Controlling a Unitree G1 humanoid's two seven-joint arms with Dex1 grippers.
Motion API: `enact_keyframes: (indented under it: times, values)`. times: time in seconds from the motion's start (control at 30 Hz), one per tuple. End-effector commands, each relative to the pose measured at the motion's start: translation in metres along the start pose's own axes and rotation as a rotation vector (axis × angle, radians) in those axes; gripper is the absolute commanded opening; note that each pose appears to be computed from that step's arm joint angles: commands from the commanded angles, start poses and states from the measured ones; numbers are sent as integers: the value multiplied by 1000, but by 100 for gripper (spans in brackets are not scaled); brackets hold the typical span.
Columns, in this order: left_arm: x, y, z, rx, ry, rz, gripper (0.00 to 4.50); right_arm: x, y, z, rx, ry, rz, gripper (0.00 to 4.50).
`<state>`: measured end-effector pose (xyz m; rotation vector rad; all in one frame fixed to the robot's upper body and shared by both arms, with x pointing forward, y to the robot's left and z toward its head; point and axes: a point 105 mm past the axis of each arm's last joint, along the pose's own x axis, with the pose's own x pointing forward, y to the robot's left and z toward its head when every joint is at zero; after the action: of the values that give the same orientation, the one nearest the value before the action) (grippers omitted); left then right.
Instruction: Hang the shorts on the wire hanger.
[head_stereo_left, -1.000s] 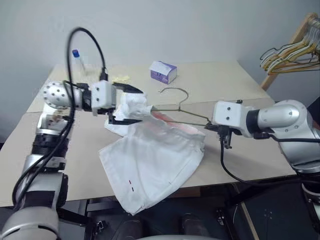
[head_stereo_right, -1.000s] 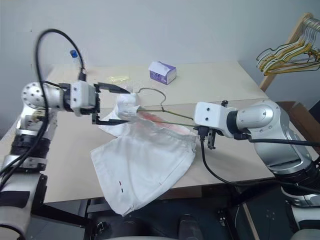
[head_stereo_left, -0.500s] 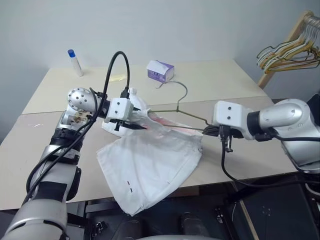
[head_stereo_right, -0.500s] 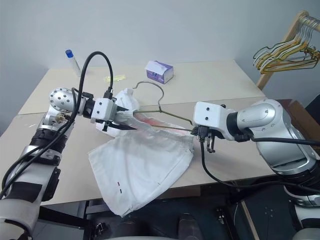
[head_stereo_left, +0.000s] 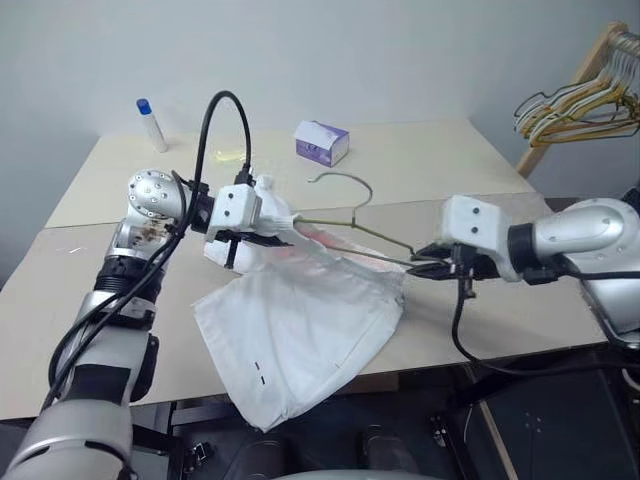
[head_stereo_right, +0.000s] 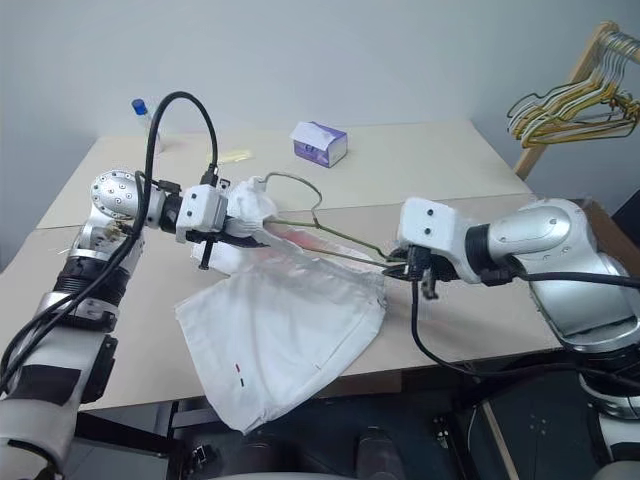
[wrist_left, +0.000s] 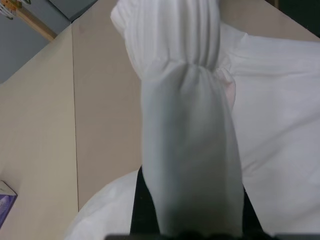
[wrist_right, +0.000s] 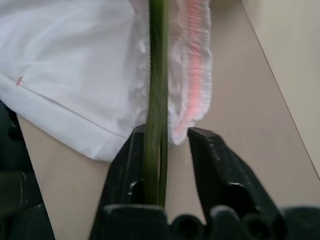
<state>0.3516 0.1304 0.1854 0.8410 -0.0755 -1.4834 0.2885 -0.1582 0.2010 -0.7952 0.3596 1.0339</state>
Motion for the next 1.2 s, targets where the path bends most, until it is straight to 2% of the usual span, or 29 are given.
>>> enact_keyframes:
  times: [0.03,0.23,0.4,0.5,0.6,0.8,0.9,1.03,1.2]
  values:
    - [-14,5,8,-19,-33,54,0,-22,-18,-6,31,-9,-135,251]
    - [-16,5,4,-114,-64,123,0,-37,-27,-30,233,-94,-229,448]
    - [-15,4,5,-138,-82,151,0,-29,-7,-45,359,-208,-173,448]
    - [-15,3,4,-150,-85,160,0,-5,8,-51,429,-249,-146,448]
    - [-15,3,5,-154,-85,164,0,23,22,-46,477,-297,-96,448]
    - [-15,1,6,-151,-81,160,0,75,25,-47,612,-280,-98,448]
    - [-16,1,5,-144,-69,157,0,84,20,-45,650,-297,-99,389]
    - [-17,0,4,-144,-62,161,0,78,17,-36,636,-343,-70,252]
    - [-22,-6,-1,-153,-35,158,0,69,11,-39,635,-355,-94,73]
